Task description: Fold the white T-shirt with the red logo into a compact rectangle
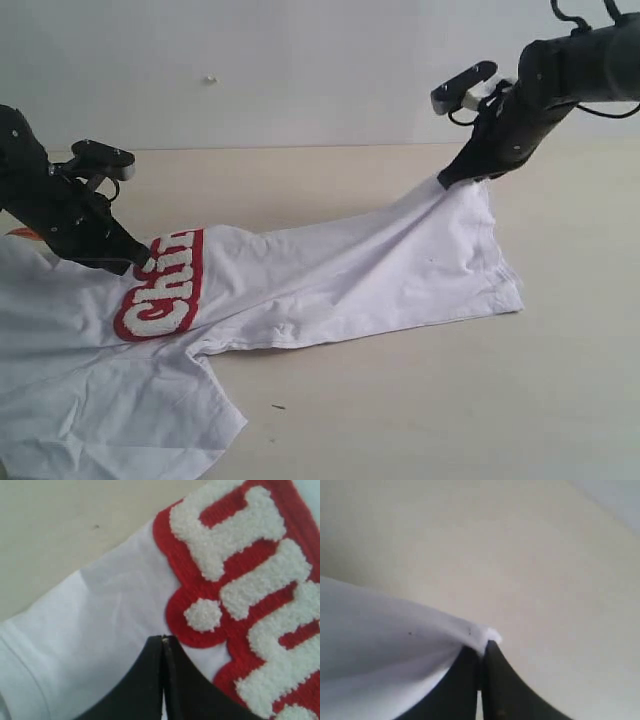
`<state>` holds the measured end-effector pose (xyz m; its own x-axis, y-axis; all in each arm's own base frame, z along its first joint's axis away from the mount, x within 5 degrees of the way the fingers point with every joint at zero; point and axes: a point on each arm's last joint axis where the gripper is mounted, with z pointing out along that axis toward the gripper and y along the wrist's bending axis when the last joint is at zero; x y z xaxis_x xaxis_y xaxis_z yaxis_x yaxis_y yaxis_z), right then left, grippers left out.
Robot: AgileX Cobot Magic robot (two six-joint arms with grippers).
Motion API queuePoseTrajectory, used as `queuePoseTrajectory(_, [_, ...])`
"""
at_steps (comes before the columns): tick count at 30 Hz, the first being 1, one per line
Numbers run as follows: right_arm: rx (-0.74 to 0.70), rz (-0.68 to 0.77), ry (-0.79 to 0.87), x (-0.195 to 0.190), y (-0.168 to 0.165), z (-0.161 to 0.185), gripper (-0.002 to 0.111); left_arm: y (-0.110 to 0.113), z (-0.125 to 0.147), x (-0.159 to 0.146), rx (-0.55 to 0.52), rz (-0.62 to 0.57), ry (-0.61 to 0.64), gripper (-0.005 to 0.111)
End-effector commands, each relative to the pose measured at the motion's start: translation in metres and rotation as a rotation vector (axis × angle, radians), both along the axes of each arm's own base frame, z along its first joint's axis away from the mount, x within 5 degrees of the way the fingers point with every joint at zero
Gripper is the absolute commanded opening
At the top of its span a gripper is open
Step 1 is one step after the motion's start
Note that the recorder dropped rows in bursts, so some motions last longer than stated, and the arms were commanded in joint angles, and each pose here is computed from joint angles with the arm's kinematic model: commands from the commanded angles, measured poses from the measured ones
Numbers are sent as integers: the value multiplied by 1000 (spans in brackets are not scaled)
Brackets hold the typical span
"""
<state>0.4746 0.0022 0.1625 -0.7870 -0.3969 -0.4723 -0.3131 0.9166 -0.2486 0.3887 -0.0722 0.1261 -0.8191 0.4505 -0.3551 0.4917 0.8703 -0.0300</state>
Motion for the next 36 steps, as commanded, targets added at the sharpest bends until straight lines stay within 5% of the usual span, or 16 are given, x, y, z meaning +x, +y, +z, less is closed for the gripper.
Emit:
queuePoseTrajectory(1, [-6,11,-77,4,-2,12,1,-2,7,2,-6,-3,-22,0])
queuePoseTrajectory(4, [-4,14,-93,6,-1,9,13,-2,7,2,-6,-3,-22,0])
queuePoseTrajectory(11, [12,1,-149,10,-1,13,62,-2,7,2,-5,-3,-27,0])
queuePoseTrajectory(18, [91,-113,-176,6,-1,31,61,-2,7,2,-5,-3,-27,0])
queuePoseTrajectory(22, [125,-187,-129,-5,-2,50,46,-2,7,2,-5,-5,-28,0])
queuePoseTrajectory(31, [272,-402,359,-45,-60,41,54,-3,6,-1,-17,-7,3,0])
queuePoseTrajectory(36, [411,-359,478,-65,-61,14,54,-5,9,-1,-34,-16,0,0])
